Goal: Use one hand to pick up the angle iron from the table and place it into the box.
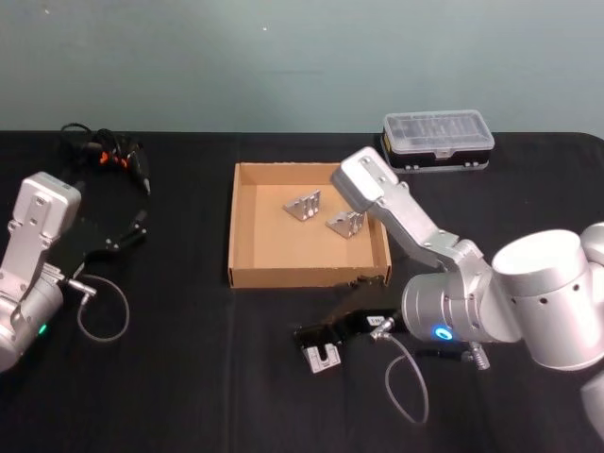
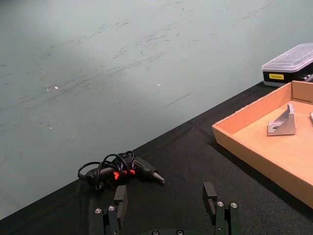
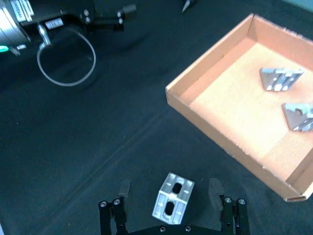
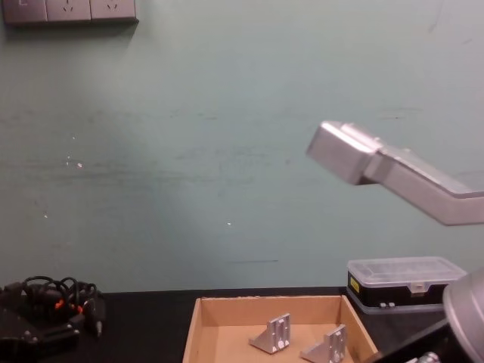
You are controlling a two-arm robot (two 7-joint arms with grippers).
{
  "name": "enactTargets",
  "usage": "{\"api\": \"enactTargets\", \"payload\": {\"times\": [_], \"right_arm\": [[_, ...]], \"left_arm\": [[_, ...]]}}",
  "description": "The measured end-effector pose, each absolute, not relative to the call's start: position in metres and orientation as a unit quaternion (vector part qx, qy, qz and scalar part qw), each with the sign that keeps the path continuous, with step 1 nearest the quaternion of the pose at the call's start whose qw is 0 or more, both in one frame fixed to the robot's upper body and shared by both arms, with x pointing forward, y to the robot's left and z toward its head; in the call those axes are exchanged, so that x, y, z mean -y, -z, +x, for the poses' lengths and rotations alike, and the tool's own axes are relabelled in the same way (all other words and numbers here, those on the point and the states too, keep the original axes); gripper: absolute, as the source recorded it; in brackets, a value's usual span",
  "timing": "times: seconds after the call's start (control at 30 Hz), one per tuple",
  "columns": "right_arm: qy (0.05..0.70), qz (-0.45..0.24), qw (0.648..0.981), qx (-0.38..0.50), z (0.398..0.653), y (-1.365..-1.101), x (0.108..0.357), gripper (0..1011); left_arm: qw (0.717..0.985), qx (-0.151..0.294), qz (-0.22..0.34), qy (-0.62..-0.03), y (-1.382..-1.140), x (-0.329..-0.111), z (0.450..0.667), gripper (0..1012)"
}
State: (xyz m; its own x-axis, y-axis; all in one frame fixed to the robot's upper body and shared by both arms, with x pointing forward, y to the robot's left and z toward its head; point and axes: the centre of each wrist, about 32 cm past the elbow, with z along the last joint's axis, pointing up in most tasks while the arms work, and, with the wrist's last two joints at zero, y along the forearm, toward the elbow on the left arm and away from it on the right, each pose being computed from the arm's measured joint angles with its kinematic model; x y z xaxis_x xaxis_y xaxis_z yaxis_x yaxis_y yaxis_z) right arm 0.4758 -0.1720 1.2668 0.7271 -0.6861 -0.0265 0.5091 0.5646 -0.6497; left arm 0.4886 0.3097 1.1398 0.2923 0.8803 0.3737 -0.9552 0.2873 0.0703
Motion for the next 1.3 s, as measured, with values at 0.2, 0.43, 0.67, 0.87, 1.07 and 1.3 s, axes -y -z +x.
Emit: {"api": "enactTargets", "payload": {"times": [0.2,0.43,0.67,0.87,1.07,1.3], "right_arm": [[0.346,-0.352,0.857,-0.148,0.475,-1.270,0.158,1004],[0.349,-0.378,0.841,-0.167,0.476,-1.263,0.150,1004],[0.352,-0.382,0.834,-0.184,0.480,-1.257,0.150,1004],[0.356,-0.383,0.831,-0.191,0.483,-1.253,0.149,1004],[0.356,-0.384,0.829,-0.195,0.487,-1.250,0.147,1004],[0.356,-0.382,0.830,-0.196,0.491,-1.248,0.144,1004]], "left_arm": [[0.791,0.132,0.141,-0.580,-1.140,-0.310,0.489,1011],[0.791,0.132,0.141,-0.580,-1.140,-0.310,0.489,1011],[0.791,0.132,0.141,-0.580,-1.140,-0.310,0.489,1011],[0.791,0.132,0.141,-0.580,-1.140,-0.310,0.489,1011],[0.791,0.132,0.141,-0.580,-1.140,-0.310,0.489,1011],[0.791,0.132,0.141,-0.580,-1.140,-0.310,0.489,1011]]}}
